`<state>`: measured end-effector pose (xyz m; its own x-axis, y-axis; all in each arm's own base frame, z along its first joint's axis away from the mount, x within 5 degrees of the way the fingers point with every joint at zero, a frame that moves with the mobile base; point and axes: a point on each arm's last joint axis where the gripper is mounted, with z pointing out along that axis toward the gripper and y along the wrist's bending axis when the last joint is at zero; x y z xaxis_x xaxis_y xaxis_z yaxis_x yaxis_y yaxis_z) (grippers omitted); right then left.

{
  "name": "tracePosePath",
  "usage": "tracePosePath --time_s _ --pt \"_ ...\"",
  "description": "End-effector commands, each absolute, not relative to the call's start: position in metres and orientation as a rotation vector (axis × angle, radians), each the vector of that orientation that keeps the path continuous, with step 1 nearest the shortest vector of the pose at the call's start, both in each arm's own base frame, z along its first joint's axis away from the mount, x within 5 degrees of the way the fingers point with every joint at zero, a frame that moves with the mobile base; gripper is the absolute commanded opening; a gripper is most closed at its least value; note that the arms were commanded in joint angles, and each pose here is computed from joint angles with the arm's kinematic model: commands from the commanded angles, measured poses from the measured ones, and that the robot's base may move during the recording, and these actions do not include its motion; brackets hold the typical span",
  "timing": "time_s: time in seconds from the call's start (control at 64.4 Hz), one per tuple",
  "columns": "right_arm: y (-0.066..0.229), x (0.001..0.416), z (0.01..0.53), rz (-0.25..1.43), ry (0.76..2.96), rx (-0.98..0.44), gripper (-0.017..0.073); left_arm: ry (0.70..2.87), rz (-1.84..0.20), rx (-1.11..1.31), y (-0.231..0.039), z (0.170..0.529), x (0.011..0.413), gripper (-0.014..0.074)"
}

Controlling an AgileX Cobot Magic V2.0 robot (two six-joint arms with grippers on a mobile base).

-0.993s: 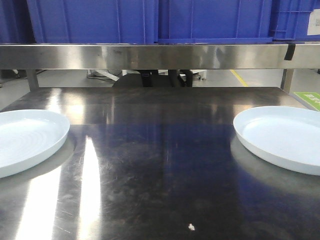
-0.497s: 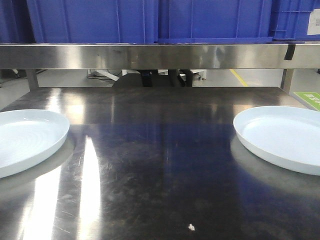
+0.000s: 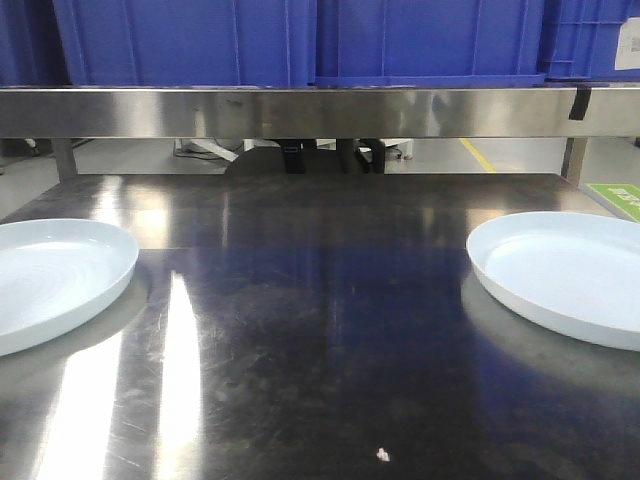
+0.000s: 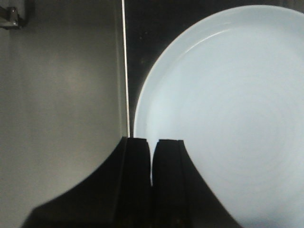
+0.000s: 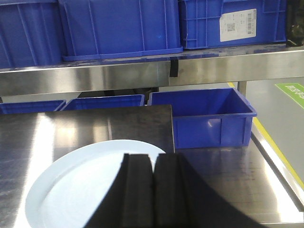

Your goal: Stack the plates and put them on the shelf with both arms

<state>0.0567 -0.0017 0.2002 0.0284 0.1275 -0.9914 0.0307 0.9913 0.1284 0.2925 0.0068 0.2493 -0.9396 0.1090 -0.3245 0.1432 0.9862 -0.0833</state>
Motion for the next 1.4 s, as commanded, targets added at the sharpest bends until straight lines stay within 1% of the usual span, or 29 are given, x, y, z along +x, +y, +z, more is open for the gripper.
tracePosePath --time_s 0.0,0.14,0.202,0.248,0.372,0.466,0.683,0.993,1.381 --pt "-0.003 0.055 0.209 0.058 1.437 0.121 0.0049 2.787 -0.162 0.169 0.008 0.265 0.302 0.0088" --pt "-0.003 0.055 0.209 0.058 1.437 0.121 0.0049 2.858 -0.187 0.161 0.008 0.26 0.315 0.0094" --pt "-0.003 0.055 0.209 0.058 1.437 0.121 0.0049 2.885 -0.184 0.156 0.01 0.258 0.32 0.0126" --pt "-0.003 0.055 0.209 0.058 1.437 0.121 0.0049 2.894 -0.185 0.15 0.011 0.256 0.323 0.0175" --pt "-0.003 0.055 0.209 0.058 1.437 0.121 0.0049 2.898 -0.185 0.134 0.014 0.255 0.324 0.036" --pt "-0.003 0.055 0.209 0.058 1.437 0.121 0.0049 2.91 -0.189 0.13 0.016 0.254 0.323 0.0438" --pt "-0.003 0.055 0.209 0.058 1.437 0.121 0.0049 2.972 -0.206 0.128 0.016 0.237 0.328 0.0413" --pt "-0.003 0.055 0.209 0.058 1.437 0.121 0.0049 2.984 -0.212 0.12 0.017 0.231 0.329 0.0348" --pt "-0.003 0.055 0.209 0.058 1.437 0.121 0.0049 2.998 -0.212 0.116 0.016 0.222 0.325 0.0347"
